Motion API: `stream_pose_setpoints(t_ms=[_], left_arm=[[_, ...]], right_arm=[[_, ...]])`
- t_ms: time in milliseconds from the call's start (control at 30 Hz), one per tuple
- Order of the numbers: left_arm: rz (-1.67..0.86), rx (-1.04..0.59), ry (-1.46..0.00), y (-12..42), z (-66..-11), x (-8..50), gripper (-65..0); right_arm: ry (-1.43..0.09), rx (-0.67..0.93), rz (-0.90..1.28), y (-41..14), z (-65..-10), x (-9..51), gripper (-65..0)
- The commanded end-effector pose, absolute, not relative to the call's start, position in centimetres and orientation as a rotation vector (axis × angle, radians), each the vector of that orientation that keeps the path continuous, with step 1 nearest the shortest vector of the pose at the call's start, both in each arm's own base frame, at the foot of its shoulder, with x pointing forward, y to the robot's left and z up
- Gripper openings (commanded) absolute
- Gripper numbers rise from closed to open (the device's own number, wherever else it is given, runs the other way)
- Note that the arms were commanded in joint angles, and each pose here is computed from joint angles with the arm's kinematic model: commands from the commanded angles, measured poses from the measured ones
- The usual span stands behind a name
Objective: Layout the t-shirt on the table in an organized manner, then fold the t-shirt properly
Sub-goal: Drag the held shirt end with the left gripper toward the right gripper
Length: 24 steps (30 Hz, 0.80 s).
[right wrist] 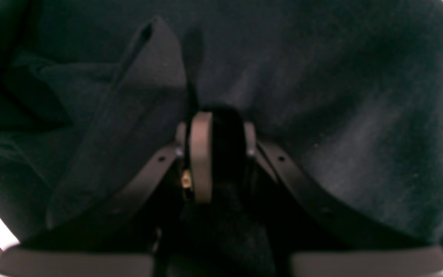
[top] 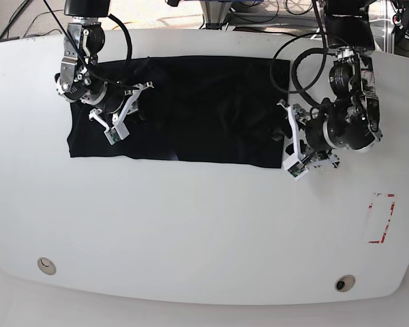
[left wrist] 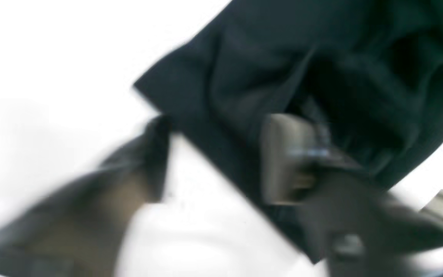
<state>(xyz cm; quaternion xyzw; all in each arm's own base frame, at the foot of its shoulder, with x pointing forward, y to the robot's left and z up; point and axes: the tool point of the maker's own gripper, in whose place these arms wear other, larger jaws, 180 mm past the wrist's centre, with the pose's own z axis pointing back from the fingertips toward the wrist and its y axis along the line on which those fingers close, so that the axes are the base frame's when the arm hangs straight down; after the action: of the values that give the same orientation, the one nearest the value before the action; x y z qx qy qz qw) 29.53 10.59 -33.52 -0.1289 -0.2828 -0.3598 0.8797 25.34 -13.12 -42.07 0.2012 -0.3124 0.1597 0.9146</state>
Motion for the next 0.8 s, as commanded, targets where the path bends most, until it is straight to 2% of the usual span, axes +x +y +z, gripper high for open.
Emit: stream_pose_setpoints(t_ms=[0,67,133,333,767], left_arm=[[-0.749,-0.26,-0.656,11.1,-32.0,30.7,-52.9],[-0.751,-0.228,-0.643,11.8,-32.2,30.7,-60.6],[-0.748,-0.191,-0.613,12.5,-33.0,30.4,-63.2],[-0.766,-0.112,-0.542,13.0,-34.7,29.4,-62.9],[-0.902,-0.198,-0.482,7.1,-37.4,26.0,-62.9]], right_arm=[[-0.641,0.402,0.339,-13.3,-41.9,25.5,-54.9],[-0.64,0.402,0.338,-13.3,-41.9,25.5,-54.9],[-0.641,0.403,0.338,-13.3,-41.9,25.5,-54.9],[-0.641,0.403,0.338,-13.3,-41.9,25.5,-54.9],[-0.64,0.403,0.338,-13.3,-41.9,25.4,-54.9]])
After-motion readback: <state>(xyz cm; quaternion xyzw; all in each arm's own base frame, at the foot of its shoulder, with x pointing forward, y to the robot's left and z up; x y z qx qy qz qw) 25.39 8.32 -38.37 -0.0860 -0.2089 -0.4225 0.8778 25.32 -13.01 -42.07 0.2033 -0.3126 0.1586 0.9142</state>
